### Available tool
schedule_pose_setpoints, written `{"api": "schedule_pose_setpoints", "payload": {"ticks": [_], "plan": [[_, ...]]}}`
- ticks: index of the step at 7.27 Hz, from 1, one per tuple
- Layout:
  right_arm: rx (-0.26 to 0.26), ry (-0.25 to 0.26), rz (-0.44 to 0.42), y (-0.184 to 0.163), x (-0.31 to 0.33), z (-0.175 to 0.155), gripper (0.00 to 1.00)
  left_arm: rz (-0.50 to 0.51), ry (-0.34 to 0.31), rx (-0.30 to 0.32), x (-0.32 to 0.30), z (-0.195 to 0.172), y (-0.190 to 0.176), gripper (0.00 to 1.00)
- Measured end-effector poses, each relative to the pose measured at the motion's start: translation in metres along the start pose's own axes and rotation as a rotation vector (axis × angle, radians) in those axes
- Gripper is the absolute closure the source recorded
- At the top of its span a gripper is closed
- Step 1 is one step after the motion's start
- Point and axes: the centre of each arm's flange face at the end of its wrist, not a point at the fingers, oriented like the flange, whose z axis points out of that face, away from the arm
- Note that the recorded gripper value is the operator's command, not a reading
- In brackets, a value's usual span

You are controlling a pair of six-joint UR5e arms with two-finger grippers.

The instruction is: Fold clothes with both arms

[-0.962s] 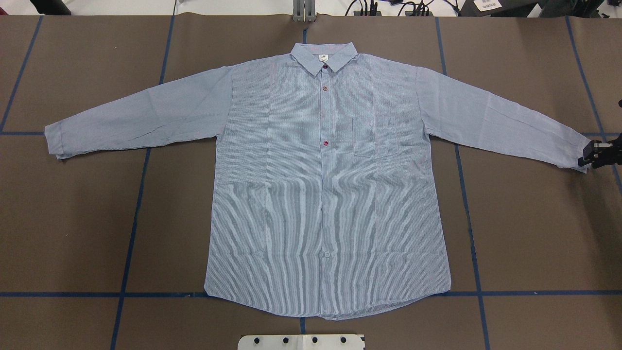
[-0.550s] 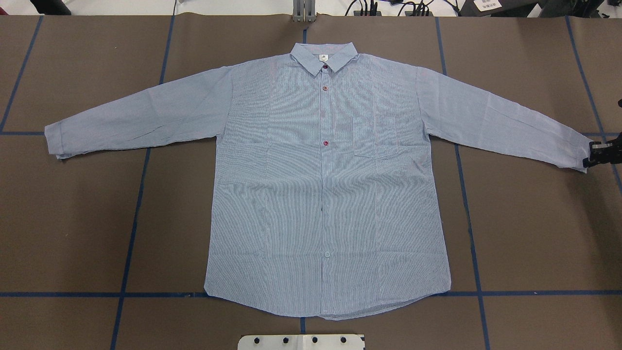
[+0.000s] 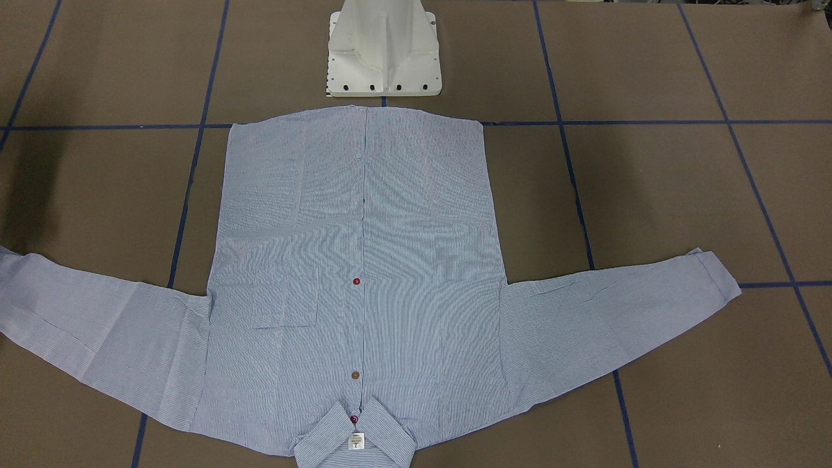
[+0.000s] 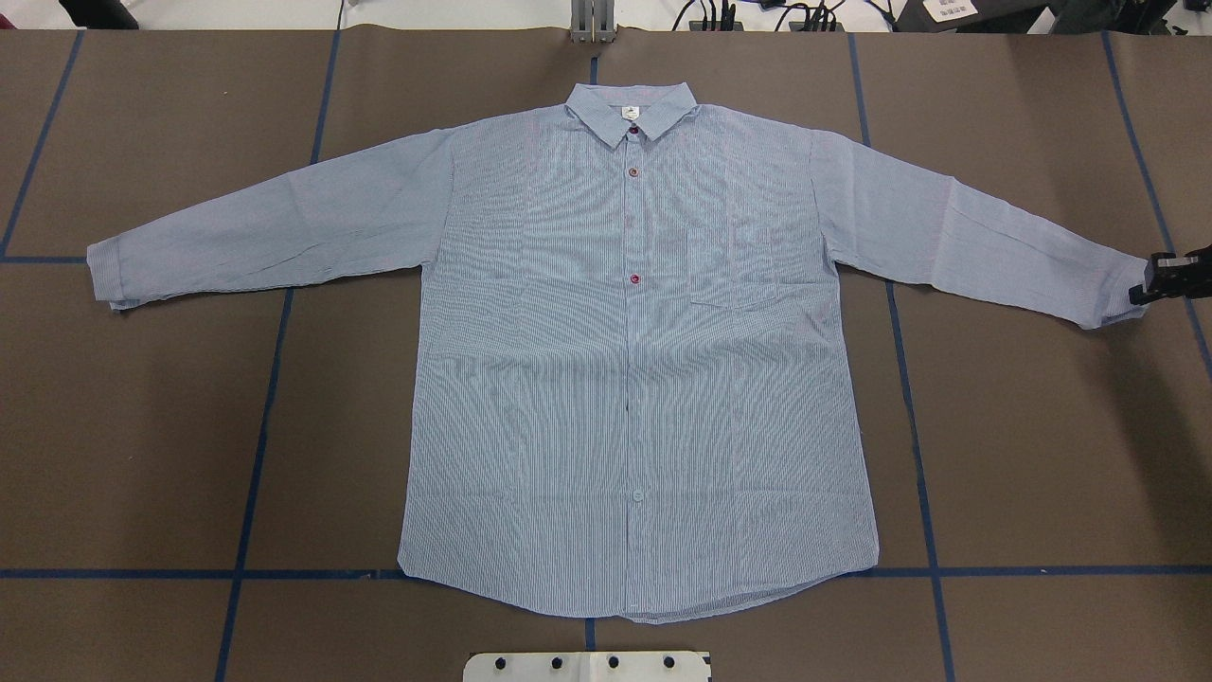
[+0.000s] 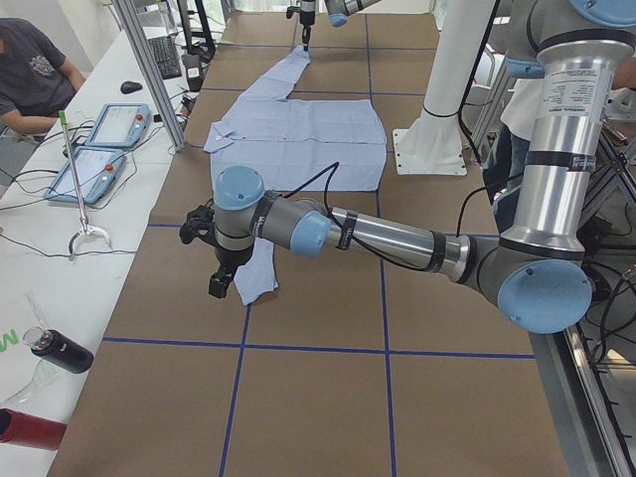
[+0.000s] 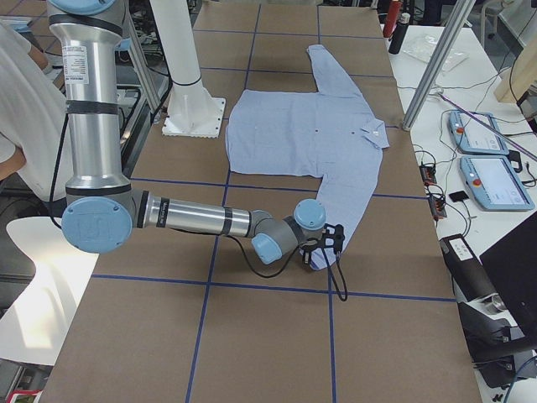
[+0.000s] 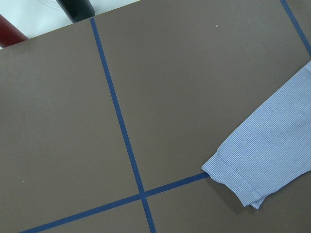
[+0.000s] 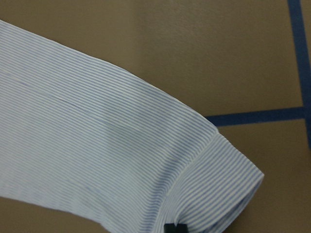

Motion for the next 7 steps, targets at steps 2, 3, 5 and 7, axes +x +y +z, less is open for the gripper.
{"api": "schedule_pose_setpoints", "payload": {"ticks": [2,3,5,7], "plan": [[0.024,-0.111,-0.072,-0.007,-0.048,-0.042,1.0,0.0,0.0,0.001,0.0,0.0,-0.001,0.0],[0.037,-0.152,-0.139,-0.019,-0.092,-0.053,1.0,0.0,0.0,0.001,0.0,0.0,-0.001,0.0],[0.033,-0.205,-0.25,-0.061,-0.215,-0.064,1.0,-0.002,0.0,-0.002,-0.001,0.001,0.0,0.0],[-0.008,-0.201,-0.307,-0.09,-0.372,-0.073,1.0,-0.005,0.0,-0.006,-0.003,0.004,0.0,0.0]]}}
